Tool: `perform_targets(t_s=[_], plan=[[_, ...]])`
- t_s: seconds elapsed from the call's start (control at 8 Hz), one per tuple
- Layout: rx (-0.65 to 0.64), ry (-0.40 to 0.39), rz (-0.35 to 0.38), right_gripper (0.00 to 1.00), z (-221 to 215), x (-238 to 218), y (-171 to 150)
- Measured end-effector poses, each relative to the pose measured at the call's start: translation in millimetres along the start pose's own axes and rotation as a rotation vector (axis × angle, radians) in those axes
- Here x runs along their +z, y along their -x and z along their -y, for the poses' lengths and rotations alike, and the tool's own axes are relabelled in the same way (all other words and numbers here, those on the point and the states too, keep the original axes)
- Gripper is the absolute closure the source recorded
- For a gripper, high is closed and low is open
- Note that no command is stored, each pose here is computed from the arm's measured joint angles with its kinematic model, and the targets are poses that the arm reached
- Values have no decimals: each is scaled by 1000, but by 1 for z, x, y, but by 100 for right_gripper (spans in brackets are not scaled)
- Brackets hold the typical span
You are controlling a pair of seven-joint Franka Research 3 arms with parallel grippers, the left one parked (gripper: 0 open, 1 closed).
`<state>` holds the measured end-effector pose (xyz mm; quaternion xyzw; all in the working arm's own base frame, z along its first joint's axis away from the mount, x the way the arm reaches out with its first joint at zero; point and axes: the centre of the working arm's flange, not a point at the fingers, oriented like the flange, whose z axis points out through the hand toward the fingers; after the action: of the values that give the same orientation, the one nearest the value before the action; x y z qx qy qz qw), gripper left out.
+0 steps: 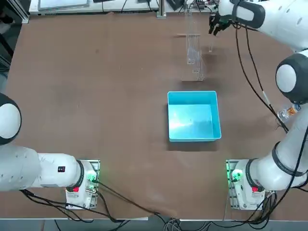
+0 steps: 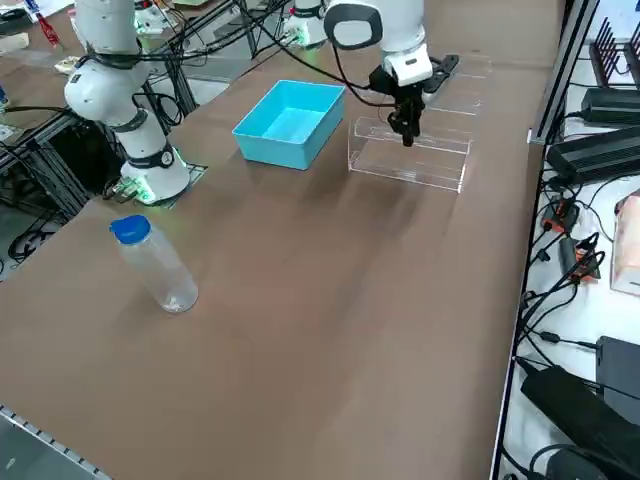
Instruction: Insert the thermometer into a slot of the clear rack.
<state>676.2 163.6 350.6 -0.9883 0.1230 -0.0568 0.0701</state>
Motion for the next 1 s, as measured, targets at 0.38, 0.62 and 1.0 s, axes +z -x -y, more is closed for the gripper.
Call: perform_targets(t_s=[0.38, 0.62, 1.0], plan=[[56, -20, -28, 78, 24, 7, 2], [70, -29, -36, 78, 36, 8, 1], [73, -28, -28, 78, 50, 18, 6]])
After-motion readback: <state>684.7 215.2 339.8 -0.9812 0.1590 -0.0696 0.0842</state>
